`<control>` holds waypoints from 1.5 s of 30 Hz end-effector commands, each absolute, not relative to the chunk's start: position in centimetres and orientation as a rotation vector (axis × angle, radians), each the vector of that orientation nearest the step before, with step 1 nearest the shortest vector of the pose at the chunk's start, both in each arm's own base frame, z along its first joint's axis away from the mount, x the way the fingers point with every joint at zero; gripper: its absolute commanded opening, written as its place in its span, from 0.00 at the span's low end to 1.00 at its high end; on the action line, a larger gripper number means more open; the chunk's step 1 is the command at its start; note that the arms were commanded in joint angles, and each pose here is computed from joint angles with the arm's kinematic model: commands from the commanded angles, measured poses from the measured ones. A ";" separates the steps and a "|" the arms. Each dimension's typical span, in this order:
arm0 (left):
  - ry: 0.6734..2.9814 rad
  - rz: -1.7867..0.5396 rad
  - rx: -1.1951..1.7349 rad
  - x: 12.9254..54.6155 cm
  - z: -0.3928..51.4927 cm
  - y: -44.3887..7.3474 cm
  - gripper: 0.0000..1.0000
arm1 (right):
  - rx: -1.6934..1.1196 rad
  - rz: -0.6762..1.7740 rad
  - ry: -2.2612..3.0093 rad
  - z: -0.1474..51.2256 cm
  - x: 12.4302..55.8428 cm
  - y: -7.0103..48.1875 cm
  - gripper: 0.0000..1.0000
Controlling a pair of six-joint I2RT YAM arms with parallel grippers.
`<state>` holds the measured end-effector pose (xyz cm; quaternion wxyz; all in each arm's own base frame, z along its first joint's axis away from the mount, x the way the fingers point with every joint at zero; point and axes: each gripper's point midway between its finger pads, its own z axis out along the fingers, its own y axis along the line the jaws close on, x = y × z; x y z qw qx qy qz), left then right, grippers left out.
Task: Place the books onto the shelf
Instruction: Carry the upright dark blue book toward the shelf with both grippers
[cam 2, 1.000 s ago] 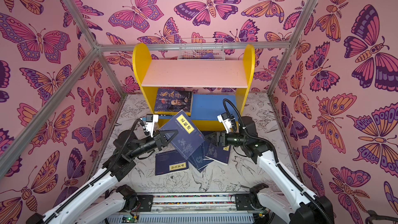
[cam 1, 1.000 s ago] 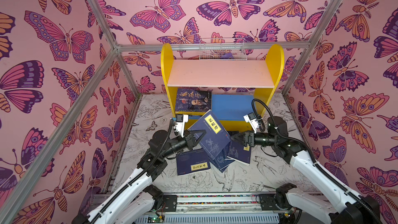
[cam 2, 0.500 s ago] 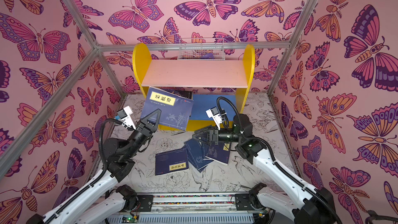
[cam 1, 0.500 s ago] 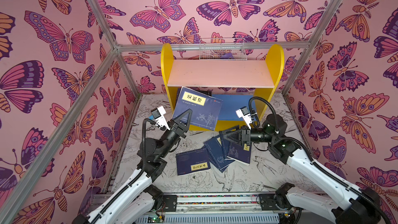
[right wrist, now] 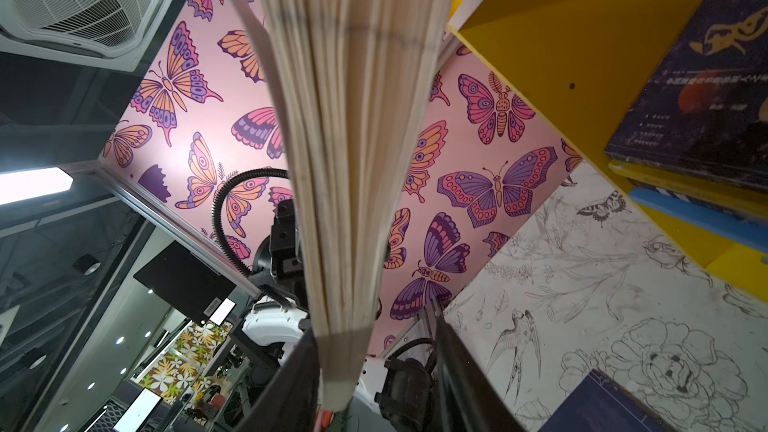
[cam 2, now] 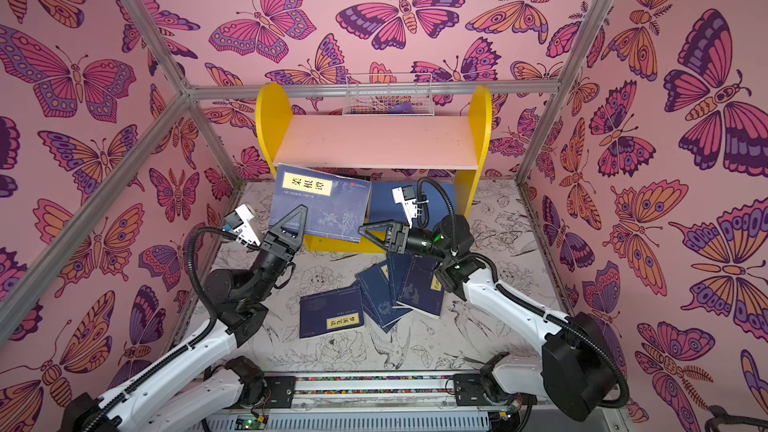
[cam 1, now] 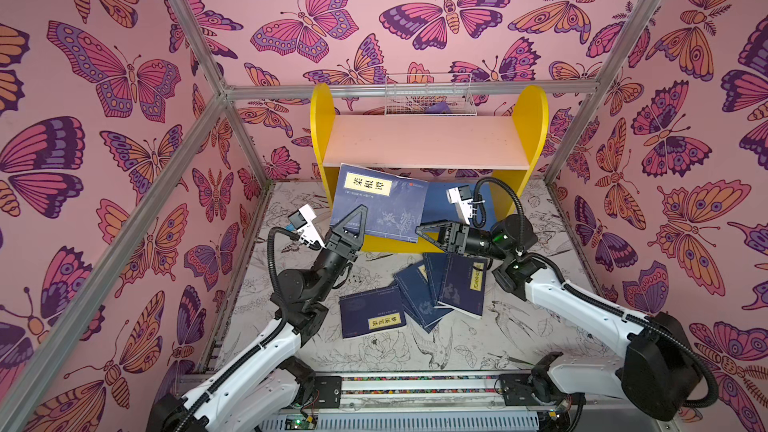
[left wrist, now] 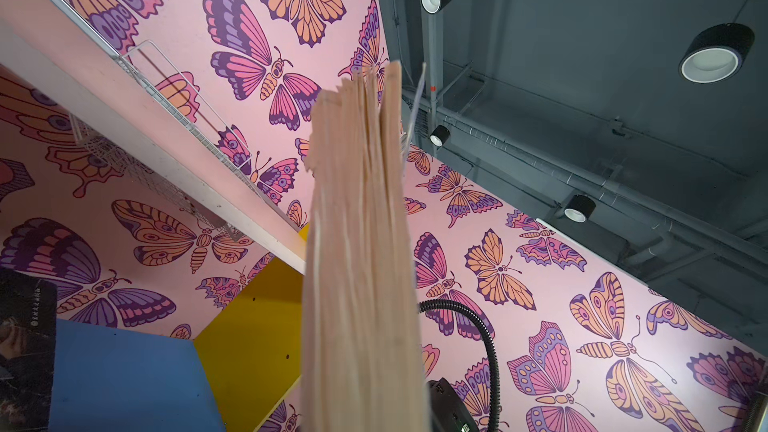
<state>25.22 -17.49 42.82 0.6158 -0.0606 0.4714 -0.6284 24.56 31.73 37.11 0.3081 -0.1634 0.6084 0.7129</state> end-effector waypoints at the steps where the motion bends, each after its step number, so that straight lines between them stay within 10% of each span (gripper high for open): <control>1: 0.993 -1.477 -0.144 24.1 44.0 -16.7 0.00 | -0.437 1.980 1.425 41.5 23.9 31.6 0.40; 12: 1.098 -1.427 -0.139 24.8 42.0 -17.6 0.03 | -0.420 1.960 1.445 40.8 23.8 32.5 0.00; 19: 1.384 -1.183 -0.407 26.5 34.6 -14.2 0.63 | -0.416 1.751 1.670 35.8 24.7 31.9 0.00; 26: 1.741 -0.530 -1.083 22.2 20.4 -2.3 0.60 | -0.357 1.608 1.854 31.6 27.9 31.7 0.00; 45: 1.784 -0.486 -1.156 20.3 16.7 -1.1 0.61 | -0.300 1.643 1.881 31.3 39.3 35.8 0.00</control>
